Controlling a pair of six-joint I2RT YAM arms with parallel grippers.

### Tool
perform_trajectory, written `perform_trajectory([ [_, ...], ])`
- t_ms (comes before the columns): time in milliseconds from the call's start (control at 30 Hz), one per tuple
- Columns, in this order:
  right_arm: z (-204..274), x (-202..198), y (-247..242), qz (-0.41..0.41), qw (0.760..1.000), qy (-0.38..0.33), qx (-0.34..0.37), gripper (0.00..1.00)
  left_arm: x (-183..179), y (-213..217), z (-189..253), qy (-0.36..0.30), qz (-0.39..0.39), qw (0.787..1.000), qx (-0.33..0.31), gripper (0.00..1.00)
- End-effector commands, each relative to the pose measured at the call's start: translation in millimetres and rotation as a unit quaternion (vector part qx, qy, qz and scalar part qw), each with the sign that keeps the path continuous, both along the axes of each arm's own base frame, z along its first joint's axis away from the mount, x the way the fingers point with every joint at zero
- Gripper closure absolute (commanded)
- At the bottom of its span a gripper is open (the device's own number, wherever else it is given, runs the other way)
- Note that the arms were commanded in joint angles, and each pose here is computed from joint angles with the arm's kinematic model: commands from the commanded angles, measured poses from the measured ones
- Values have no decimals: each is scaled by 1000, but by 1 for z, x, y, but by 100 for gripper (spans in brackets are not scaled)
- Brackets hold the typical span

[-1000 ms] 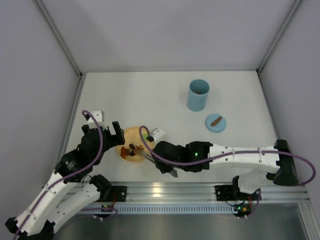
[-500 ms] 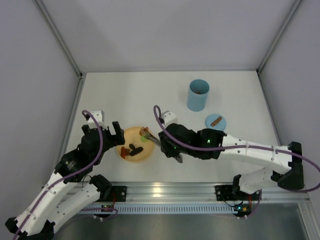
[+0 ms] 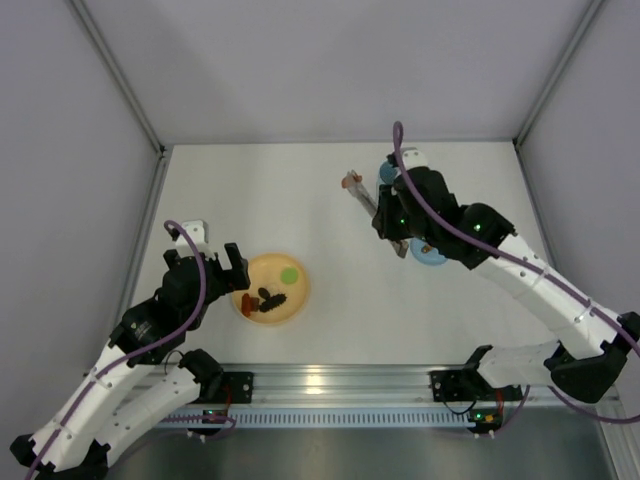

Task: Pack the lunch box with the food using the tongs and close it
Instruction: Place the fake food in the packing box.

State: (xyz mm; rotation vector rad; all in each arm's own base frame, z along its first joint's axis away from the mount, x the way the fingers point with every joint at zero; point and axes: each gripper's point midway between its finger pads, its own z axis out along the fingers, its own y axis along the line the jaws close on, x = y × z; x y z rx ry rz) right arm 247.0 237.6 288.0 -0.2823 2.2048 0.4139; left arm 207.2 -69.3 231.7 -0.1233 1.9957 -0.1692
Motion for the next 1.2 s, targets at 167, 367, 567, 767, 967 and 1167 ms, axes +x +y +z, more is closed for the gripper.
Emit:
perform_trajectory([
  [167, 34, 44, -66, -84, 996, -36, 7, 82, 1, -1, 4, -8, 1, 1000, -5, 1],
  [367, 18, 68, -91, -123, 992, -26, 0, 83, 1, -2, 3, -8, -1, 1000, -4, 1],
  [567, 1, 81, -103, -139, 990, -12, -9, 83, 1, -2, 3, -6, 0, 1000, -4, 1],
  [767, -10, 80, -102, -134, 991, -2, -12, 79, 2, -2, 2, -4, -1, 1000, -1, 1],
  [967, -10, 80, -103, -134, 991, -3, -14, 69, 2, -2, 2, -4, -1, 1000, -1, 1],
  [1167, -7, 80, -107, -140, 990, -7, -20, 61, 2, -3, 2, -5, -1, 1000, -2, 1],
])
